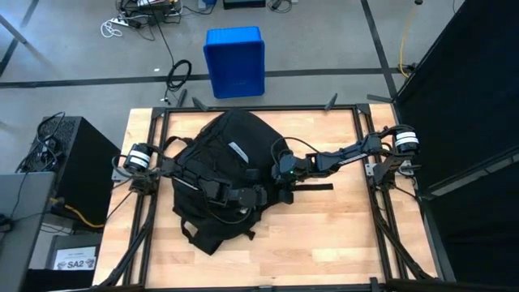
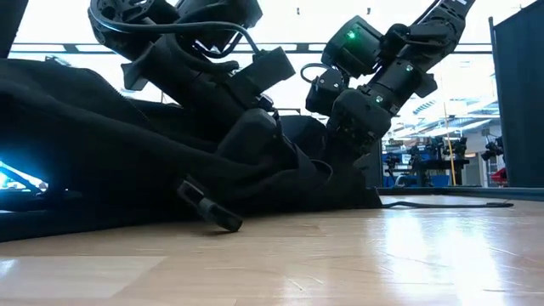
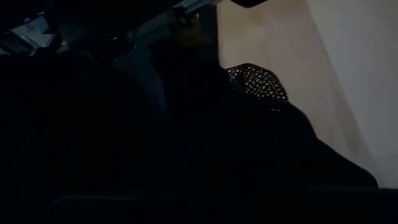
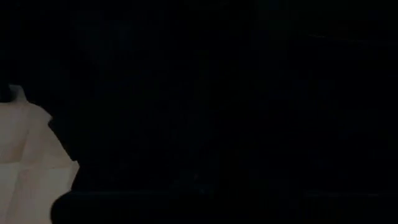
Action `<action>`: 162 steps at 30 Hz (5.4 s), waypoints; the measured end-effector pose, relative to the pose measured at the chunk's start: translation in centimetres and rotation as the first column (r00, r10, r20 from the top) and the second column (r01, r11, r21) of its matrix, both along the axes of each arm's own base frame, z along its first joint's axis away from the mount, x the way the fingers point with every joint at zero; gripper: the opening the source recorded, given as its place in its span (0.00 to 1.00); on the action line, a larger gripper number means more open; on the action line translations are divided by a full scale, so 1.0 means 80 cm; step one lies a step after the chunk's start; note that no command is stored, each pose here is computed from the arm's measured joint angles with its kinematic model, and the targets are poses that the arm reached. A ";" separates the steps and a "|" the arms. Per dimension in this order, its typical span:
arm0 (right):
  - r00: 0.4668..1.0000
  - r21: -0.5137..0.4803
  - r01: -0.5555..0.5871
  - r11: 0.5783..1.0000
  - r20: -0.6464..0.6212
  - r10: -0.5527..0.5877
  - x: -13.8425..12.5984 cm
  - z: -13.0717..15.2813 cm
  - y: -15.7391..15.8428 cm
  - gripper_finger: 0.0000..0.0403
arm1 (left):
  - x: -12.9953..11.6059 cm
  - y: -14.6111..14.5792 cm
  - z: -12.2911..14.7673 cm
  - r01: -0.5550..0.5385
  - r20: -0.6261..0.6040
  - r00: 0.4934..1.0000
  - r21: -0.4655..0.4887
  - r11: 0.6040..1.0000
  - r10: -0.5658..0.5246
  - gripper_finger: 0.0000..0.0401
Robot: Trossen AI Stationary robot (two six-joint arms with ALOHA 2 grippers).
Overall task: Unpack backpack
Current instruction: Close the black backpack
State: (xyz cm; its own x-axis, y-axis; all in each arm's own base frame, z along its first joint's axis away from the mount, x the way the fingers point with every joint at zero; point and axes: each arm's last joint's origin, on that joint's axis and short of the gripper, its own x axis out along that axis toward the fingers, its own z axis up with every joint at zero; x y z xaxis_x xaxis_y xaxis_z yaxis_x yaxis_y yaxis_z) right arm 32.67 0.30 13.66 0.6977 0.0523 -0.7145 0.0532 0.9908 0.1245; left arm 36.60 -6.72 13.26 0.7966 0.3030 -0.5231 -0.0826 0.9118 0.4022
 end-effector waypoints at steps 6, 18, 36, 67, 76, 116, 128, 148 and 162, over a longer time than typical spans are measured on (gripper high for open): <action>0.995 -0.056 0.081 0.995 -0.061 -0.084 -0.005 -0.004 -0.011 0.00 | -0.011 -0.013 0.012 0.023 -0.034 0.999 0.013 1.000 -0.022 0.00; 0.989 -0.053 0.129 0.990 -0.072 -0.133 -0.007 -0.004 -0.030 0.00 | -0.041 -0.047 0.024 0.060 -0.141 0.988 -0.048 0.997 -0.066 0.00; 0.968 -0.094 0.211 0.973 -0.120 -0.222 -0.015 -0.009 -0.049 0.00 | -0.040 -0.085 0.060 0.075 -0.227 0.971 -0.022 0.997 -0.078 0.00; 0.985 -0.019 0.145 0.989 -0.094 -0.146 -0.010 -0.008 -0.038 0.00 | 0.013 0.005 0.034 -0.032 -0.178 0.984 -0.063 0.997 0.020 0.42; 0.985 -0.018 0.144 0.989 -0.089 -0.145 -0.010 -0.007 -0.038 0.00 | 0.022 0.013 0.017 -0.047 -0.169 0.985 -0.084 0.995 0.032 0.31; 0.987 -0.043 0.126 0.991 -0.094 -0.129 -0.010 -0.007 -0.035 0.00 | 0.035 -0.022 0.059 0.147 -0.299 0.922 -0.319 0.936 -0.246 0.26; 0.989 -0.040 0.125 0.991 -0.079 -0.128 -0.008 -0.006 -0.035 0.00 | 0.038 -0.003 0.038 0.000 -0.388 0.914 -0.300 0.954 -0.122 0.48; 0.987 -0.043 0.135 0.990 -0.082 -0.138 -0.009 -0.007 -0.039 0.00 | 0.051 -0.003 0.043 0.133 -0.364 0.827 -0.615 0.777 -0.430 0.45; 0.983 -0.065 0.155 0.986 -0.086 -0.160 -0.010 -0.007 -0.041 0.00 | 0.055 0.001 0.073 0.049 -0.480 0.832 -0.436 0.898 -0.279 0.39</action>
State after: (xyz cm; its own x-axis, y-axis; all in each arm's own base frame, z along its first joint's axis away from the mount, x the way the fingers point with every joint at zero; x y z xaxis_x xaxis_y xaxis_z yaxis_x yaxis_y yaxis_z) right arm 31.91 -2.95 13.13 0.6264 -0.0964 -0.7735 0.2174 0.9745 0.0546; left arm 41.03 -6.65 19.09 0.3880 -0.1276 -0.9128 0.1989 0.9786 -0.0523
